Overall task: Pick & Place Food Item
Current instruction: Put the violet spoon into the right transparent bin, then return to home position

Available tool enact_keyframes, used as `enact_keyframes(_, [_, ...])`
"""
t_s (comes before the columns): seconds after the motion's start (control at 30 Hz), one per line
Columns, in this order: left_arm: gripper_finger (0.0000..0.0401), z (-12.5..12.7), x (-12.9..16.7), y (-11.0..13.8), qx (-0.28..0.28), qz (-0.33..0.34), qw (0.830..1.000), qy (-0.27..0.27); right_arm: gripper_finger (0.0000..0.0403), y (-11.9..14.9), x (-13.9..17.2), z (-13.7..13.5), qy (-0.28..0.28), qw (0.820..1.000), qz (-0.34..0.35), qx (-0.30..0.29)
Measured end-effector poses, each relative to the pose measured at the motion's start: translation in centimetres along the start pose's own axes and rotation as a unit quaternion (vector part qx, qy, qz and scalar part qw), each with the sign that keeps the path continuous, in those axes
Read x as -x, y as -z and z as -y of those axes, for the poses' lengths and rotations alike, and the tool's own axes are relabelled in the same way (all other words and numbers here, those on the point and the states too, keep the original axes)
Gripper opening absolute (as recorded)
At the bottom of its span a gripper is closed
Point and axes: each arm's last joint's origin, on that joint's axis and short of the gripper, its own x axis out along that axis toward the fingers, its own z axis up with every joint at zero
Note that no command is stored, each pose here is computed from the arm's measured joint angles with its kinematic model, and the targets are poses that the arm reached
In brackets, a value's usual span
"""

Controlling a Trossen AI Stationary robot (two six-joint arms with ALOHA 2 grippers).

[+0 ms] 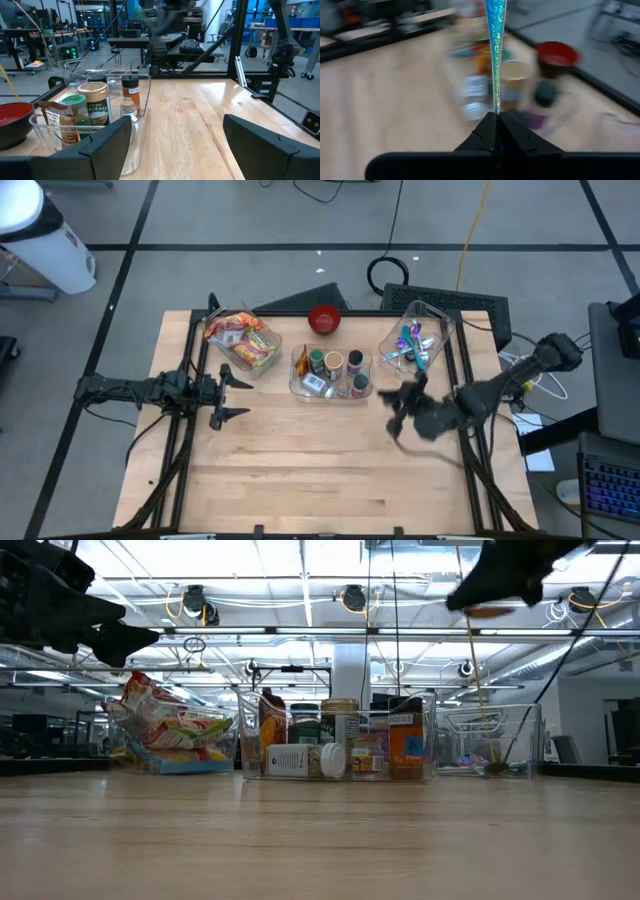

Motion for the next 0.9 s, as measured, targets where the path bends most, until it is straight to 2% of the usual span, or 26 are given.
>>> enact_keyframes(0.2, [0.0324, 0.0, 0.0, 0.0, 0.000, 0.000, 1.000, 0.000, 0.0000, 0.7, -1.8, 7.8, 0.115, 0.990, 0.012, -0.077])
enact_keyframes(0.33, [0.0324, 0.0, 0.0, 0.0, 0.000, 0.000, 1.000, 0.000, 0.0000, 2.5, -2.5, 13.0, 0.177, 0.974, 0.000, -0.144])
enact_keyframes(0.43, [0.0324, 0.0, 0.0, 0.0, 0.000, 0.000, 1.000, 0.000, 0.0000, 4.3, -3.0, 16.0, 0.216, 0.960, -0.018, -0.179])
enact_keyframes(0.63, [0.0324, 0.0, 0.0, 0.0, 0.000, 0.000, 1.000, 0.000, 0.0005, 7.1, -4.3, 19.3, 0.231, 0.945, -0.027, -0.232])
enact_keyframes(0.9, [0.0324, 0.0, 0.0, 0.0, 0.000, 0.000, 1.000, 0.000, 0.0051, 9.4, -5.1, 21.1, 0.250, 0.929, 0.014, -0.272])
